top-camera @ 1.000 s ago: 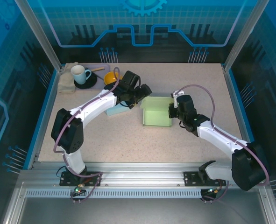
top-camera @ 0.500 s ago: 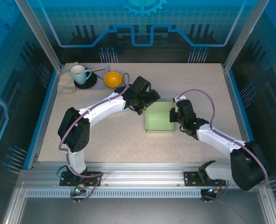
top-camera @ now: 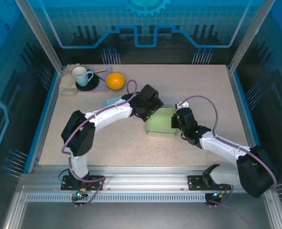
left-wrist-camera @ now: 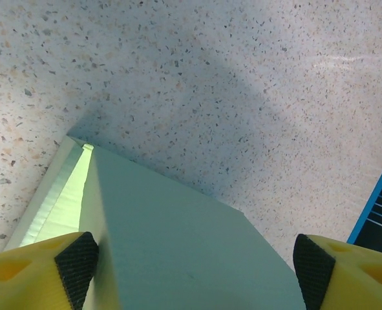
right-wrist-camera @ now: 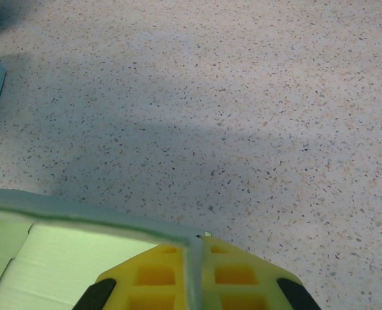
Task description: Fold the paper box
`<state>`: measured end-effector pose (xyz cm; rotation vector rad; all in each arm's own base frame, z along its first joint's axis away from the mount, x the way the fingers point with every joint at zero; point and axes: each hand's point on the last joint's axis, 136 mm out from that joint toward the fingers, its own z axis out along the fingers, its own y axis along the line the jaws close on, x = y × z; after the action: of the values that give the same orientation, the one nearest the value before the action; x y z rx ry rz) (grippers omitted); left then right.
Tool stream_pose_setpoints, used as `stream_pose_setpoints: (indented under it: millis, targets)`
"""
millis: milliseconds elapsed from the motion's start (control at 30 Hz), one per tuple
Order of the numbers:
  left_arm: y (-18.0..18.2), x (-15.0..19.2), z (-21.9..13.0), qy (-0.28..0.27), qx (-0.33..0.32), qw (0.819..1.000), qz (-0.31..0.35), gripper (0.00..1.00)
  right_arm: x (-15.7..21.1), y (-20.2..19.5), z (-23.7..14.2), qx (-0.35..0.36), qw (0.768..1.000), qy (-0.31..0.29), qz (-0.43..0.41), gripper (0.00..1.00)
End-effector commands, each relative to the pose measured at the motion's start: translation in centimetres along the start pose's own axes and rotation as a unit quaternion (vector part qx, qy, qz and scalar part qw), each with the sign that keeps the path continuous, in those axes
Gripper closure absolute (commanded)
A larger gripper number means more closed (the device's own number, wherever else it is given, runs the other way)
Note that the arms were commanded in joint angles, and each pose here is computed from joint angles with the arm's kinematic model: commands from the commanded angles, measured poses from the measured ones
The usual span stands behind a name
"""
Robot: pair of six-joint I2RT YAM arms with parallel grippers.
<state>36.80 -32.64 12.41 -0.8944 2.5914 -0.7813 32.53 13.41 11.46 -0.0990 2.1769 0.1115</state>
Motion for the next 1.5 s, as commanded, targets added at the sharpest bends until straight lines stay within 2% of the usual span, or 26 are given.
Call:
stream_pose_setpoints:
  millis: [0, 133, 367, 933, 1133, 1300, 1467]
  targets:
    - [1.4, 0.7, -0.4, -0.003, -0.012, 1.0, 0.027, 0.2, 2.5, 1.0, -0.4, -0.023, 0.999, 0.028, 0.005, 1.0]
    - [4.3, 1.3, 0.2, 0.004, -0.034, 0.999, 0.023, 0.21, 3.6, 0.6, -1.1, -0.022, 0.999, 0.035, 0.023, 1.0]
    - [6.0, 2.1, 0.0, 0.001, -0.054, 0.997, 0.05, 0.22, 5.0, 1.0, -2.1, -0.042, 0.996, 0.055, 0.049, 1.0]
    - [8.2, 2.0, -0.3, -0.019, -0.076, 0.994, 0.07, 0.22, 2.0, 3.9, -3.8, -0.11, 0.98, 0.036, 0.165, 0.99]
    - [8.6, 2.0, -0.7, -0.025, -0.077, 0.994, 0.072, 0.22, 0.0, 4.4, -4.1, -0.107, 0.981, 0.022, 0.158, 0.95]
    - [9.0, 2.1, -0.5, -0.024, -0.08, 0.994, 0.072, 0.22, -0.2, 5.2, -3.9, -0.113, 0.982, 0.026, 0.151, 0.96]
    - [9.3, 1.7, -0.5, -0.037, -0.083, 0.993, 0.071, 0.22, -1.8, 5.7, -4.2, -0.111, 0.988, 0.001, 0.103, 0.98]
